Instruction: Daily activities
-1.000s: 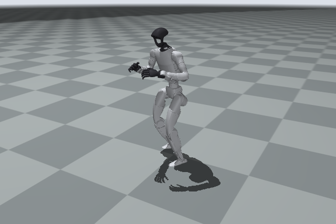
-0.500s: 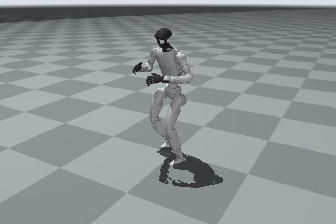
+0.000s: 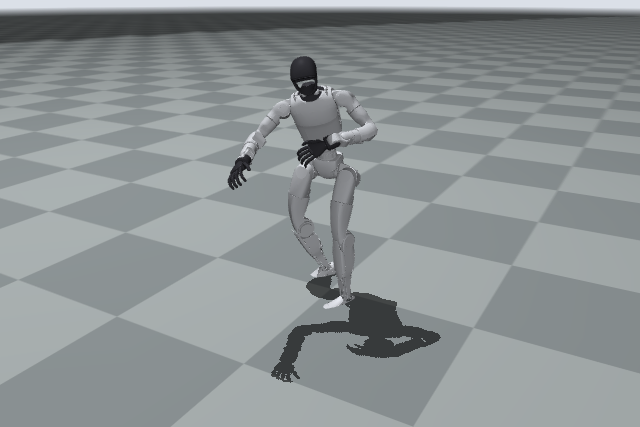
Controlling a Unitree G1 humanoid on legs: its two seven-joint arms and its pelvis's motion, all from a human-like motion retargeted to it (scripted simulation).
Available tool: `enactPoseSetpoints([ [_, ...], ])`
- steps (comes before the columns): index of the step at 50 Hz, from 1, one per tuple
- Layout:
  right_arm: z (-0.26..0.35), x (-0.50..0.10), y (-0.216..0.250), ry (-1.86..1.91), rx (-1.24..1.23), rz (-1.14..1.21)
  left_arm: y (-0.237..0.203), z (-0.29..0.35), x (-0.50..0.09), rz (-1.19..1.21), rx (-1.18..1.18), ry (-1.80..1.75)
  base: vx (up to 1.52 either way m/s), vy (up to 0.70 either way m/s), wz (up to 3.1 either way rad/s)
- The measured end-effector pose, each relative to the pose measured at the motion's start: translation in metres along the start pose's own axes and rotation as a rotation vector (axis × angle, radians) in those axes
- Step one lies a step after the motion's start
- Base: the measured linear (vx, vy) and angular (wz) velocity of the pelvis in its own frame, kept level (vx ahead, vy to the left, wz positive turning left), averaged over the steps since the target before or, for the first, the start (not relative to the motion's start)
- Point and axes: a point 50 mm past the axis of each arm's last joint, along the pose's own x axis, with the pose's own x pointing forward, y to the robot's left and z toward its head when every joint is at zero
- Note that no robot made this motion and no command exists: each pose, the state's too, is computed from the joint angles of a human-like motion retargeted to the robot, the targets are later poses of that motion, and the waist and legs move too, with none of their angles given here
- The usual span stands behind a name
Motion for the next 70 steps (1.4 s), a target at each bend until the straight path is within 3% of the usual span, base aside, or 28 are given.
enactPoseSetpoints([
  [5,-0.035,-0.078,0.052,0.036,0.063,0.127,0.002,-0.012,-0.018,0.111,0.000,0.084,0.02,-0.05,0.24],
  [9,-0.047,-0.104,0.064,0.088,0.078,0.159,-0.004,-0.017,-0.019,0.107,-0.002,0.106,-0.01,0.01,0.10],
  [18,-0.080,-0.041,0.024,0.355,0.052,0.026,-0.027,0.003,0.020,-0.094,-0.039,-0.029,-0.02,0.04,0.13],
  [25,-0.086,-0.023,0.022,0.445,0.106,0.026,-0.022,0.012,0.033,-0.137,-0.037,-0.087,-0.02,0.02,0.27],
  [30,-0.078,-0.031,0.042,0.339,0.055,0.109,-0.022,0.001,0.025,-0.135,-0.062,-0.037,0.00,0.00,0.04],
  [35,-0.064,-0.087,0.091,0.186,0.054,0.265,-0.045,-0.022,-0.002,-0.134,-0.145,0.082,0.01,-0.01,-0.04],
  [50,0.041,-0.184,0.183,-0.121,0.432,0.618,-0.105,-0.059,-0.035,-0.171,-0.407,0.273,0.02,0.05,-0.42],
  [59,0.064,-0.189,0.197,-0.178,0.534,0.686,-0.127,-0.066,-0.055,-0.151,-0.529,0.340,0.00,0.01,-0.05],
  [70,0.027,-0.197,0.204,-0.006,0.464,0.648,-0.150,-0.075,-0.077,-0.129,-0.657,0.447,0.02,-0.04,-0.06],
])
